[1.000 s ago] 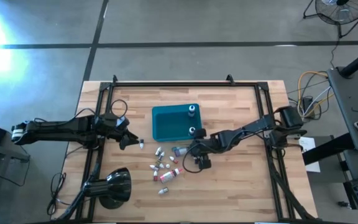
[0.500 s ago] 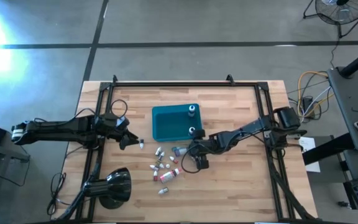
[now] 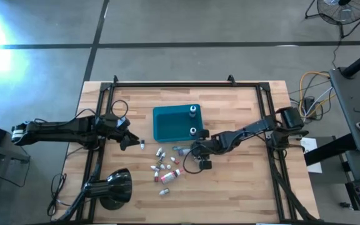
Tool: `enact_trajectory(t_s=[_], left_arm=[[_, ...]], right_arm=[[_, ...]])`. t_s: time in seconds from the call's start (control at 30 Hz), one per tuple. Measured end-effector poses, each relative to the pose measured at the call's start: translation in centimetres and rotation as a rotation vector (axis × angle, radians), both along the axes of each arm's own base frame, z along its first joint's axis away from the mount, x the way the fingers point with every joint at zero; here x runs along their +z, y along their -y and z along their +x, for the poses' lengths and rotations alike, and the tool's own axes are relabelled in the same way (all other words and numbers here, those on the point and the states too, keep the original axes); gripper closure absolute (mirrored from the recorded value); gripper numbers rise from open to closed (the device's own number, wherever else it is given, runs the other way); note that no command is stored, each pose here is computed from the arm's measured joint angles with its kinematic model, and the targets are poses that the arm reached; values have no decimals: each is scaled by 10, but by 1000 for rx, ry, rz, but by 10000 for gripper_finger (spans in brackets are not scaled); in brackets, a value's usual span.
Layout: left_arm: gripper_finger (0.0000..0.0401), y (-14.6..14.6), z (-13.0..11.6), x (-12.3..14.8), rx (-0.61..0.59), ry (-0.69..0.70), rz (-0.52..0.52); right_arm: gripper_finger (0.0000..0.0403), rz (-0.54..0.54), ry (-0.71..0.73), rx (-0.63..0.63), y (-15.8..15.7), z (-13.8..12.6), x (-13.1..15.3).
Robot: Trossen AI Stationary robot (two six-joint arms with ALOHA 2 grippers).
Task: Pick & Place food coloring
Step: Put the large purple food coloring bottle into the blue bin
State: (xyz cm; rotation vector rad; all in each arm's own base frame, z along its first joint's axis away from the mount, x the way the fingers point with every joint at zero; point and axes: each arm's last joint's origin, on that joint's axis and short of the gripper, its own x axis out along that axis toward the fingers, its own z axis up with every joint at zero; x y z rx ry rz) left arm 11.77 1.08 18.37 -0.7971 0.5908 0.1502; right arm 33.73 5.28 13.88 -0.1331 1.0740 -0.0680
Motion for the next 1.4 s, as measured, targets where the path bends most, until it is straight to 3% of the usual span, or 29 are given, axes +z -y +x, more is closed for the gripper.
enact_trajectory(t_s=[0.2,0.43,0.77,0.97,1.4], left_arm=[[223,0,0,0,0,0,0],[223,0,0,0,-1,0,0],[223,0,0,0,-1,0,0],[223,0,0,0,-1,0,0],[223,0,0,0,0,0,0]], right_arm=[[295,56,-177,-50,1,-18,30],[292,277,-565,-250,3,-50,63],[293,674,-1097,-654,3,-91,47],[293,715,-1364,-834,1,-118,43],[286,738,-1340,-895,1,-123,24]])
